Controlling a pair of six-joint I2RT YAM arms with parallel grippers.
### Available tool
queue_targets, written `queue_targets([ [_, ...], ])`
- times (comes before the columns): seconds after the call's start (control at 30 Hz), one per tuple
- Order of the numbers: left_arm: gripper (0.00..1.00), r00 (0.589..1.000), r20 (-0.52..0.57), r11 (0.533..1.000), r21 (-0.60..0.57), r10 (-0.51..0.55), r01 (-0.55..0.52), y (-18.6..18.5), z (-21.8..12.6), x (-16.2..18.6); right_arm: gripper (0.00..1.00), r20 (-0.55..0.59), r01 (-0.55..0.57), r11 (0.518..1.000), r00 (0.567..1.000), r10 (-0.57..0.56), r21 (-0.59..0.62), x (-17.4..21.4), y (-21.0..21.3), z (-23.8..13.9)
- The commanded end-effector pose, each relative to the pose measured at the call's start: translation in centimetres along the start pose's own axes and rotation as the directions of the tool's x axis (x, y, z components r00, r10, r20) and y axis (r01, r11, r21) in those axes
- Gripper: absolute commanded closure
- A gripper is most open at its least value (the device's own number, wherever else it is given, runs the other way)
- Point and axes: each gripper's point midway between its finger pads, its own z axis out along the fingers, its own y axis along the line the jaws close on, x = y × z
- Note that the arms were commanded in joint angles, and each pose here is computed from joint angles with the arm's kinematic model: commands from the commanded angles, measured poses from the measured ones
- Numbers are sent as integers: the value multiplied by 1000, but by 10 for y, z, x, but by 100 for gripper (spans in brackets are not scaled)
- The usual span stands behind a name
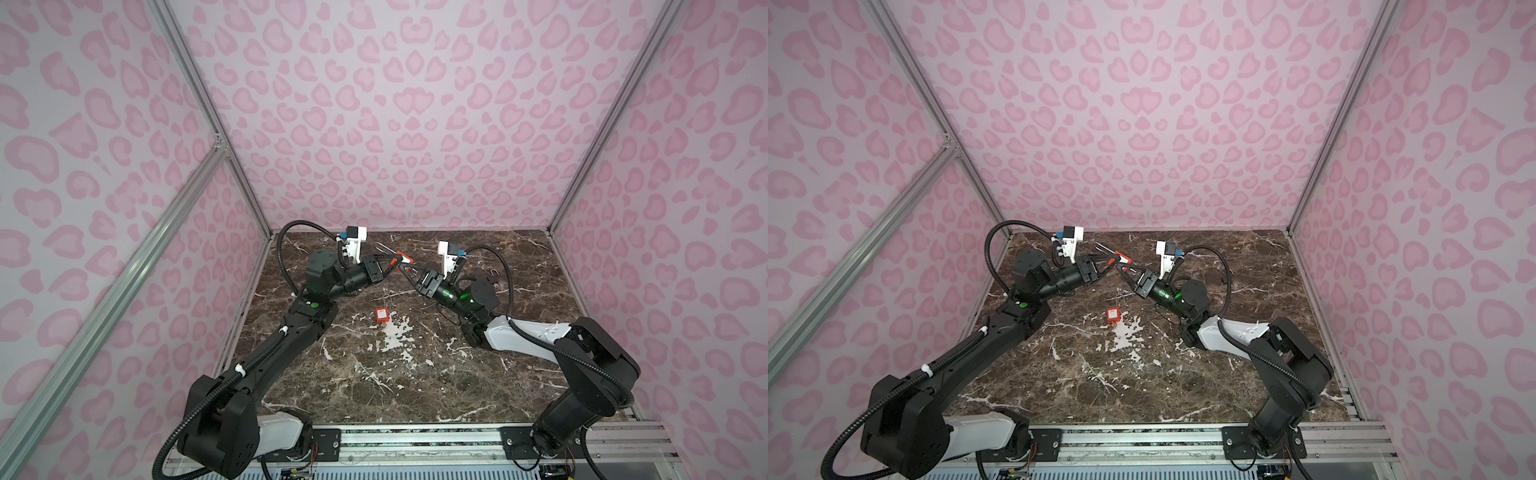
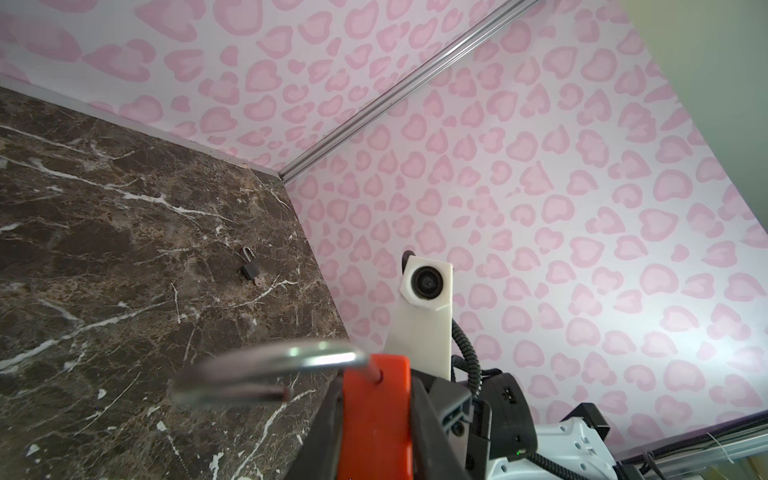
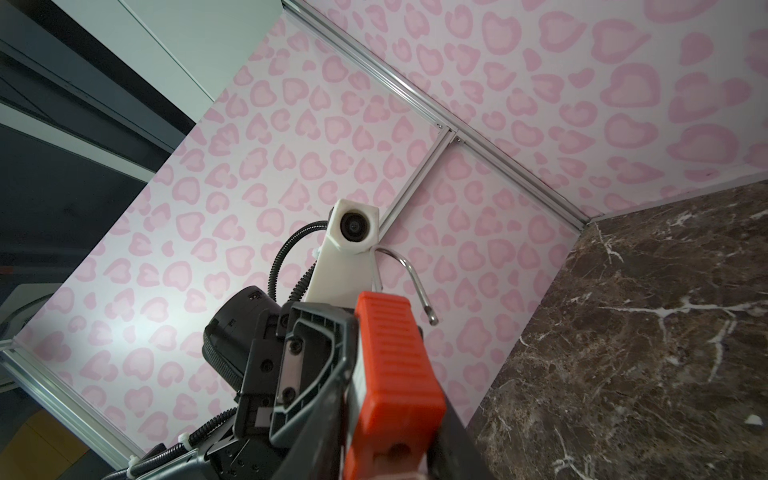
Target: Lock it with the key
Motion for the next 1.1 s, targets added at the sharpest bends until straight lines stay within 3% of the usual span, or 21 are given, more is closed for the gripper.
queue_targets([
  [0.0,96,999,27,998,46,43,-44,-14,-3,-6,72,15,12,999,1000,-12,-33,-2,8,-2],
  [0.17,96,999,25,998,43,39,-40,-12,-3,-4,74,35,-3,997,999,6,-75,-6,15,-2],
  [0.33,96,999,23,998,40,37,-38,-11,-5,-2,87,38,-28,991,999,33,-131,-8,23,0],
  [0.43,96,999,19,999,35,31,-32,-11,-7,1,90,36,-23,992,999,27,-122,-7,21,-1],
  [1.07,96,998,52,1000,1,24,-24,-5,-25,-6,92,17,51,997,999,-50,-62,-10,16,-7],
])
